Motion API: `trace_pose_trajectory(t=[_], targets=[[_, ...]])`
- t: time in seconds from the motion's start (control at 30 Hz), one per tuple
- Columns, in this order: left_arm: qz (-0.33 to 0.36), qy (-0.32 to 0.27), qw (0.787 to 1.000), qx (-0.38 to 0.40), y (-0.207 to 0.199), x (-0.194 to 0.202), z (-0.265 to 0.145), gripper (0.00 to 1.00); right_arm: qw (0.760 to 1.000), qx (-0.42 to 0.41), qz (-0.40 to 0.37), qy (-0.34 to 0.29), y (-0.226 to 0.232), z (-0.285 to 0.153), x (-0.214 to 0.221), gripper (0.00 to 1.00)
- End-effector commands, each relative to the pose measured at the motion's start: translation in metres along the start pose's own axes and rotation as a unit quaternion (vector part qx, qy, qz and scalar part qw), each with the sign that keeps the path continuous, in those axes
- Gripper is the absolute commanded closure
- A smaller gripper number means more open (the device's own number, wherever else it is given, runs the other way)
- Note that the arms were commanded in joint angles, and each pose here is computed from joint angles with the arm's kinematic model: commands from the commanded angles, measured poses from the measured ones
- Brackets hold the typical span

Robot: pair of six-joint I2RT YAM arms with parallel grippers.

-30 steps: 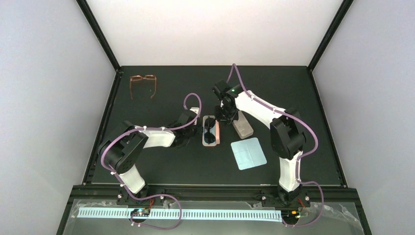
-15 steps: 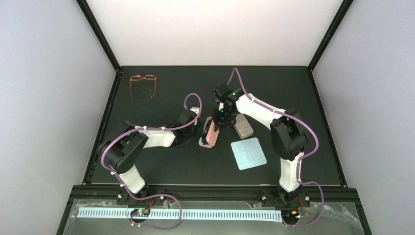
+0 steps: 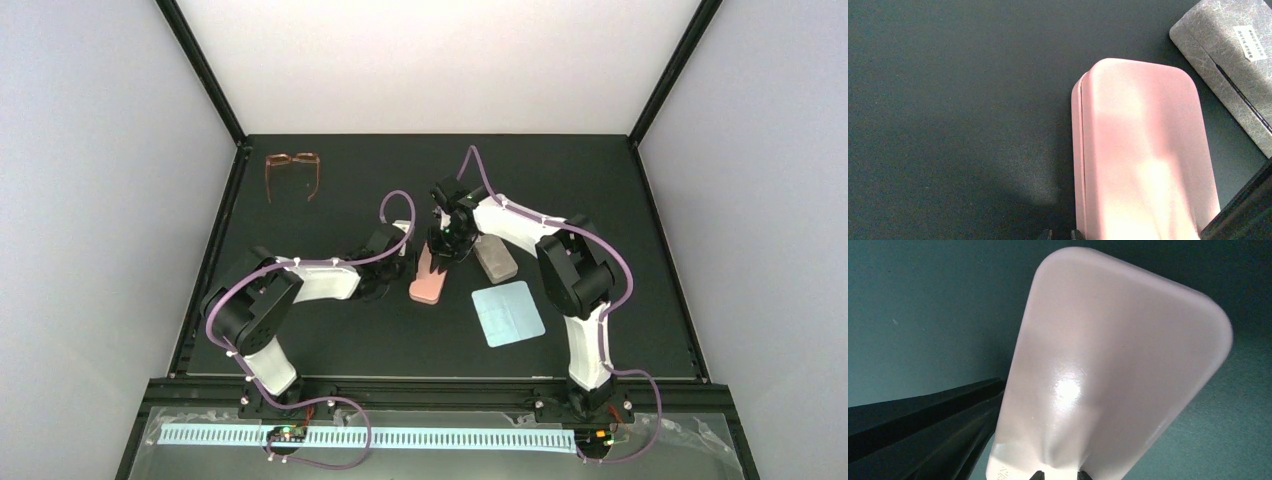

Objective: Organize the sunglasses
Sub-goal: Close the sunglasses case at the center of the board.

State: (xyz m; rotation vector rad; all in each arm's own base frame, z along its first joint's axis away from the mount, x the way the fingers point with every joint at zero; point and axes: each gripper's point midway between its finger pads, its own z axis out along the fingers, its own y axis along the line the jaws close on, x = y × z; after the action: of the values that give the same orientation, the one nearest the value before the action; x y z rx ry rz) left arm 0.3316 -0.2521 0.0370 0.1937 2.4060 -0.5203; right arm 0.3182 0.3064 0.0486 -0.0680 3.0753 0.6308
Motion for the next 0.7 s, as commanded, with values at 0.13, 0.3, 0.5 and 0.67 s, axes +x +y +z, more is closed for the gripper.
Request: trace_pose_trajectory(t=[0.13,0.3,0.5,0.67], targets=[[0.016,0.010,1.000,-0.008,-0.005,-0.006,-0.018,0.85,0.999,0.016,-0.024,-0.023,-0.004,-0.006,-0.004,0.82],[0.021,0.031,0.998,-0.045,0.004,-0.017,-0.036,0.76,0.996,0.005,-0.059,-0.070,0.008,-0.045,-0.014,0.81],[0.043,-0.018,0.992,-0.114,0.022,-0.048,-0.084,0.45,0.986,0.004,-0.099,-0.133,0.016,-0.097,-0.015,0.75],[0.041,-0.047,0.986,-0.154,0.034,-0.070,-0.127,0.30,0.978,0.019,-0.108,-0.179,0.004,-0.134,-0.012,0.59]])
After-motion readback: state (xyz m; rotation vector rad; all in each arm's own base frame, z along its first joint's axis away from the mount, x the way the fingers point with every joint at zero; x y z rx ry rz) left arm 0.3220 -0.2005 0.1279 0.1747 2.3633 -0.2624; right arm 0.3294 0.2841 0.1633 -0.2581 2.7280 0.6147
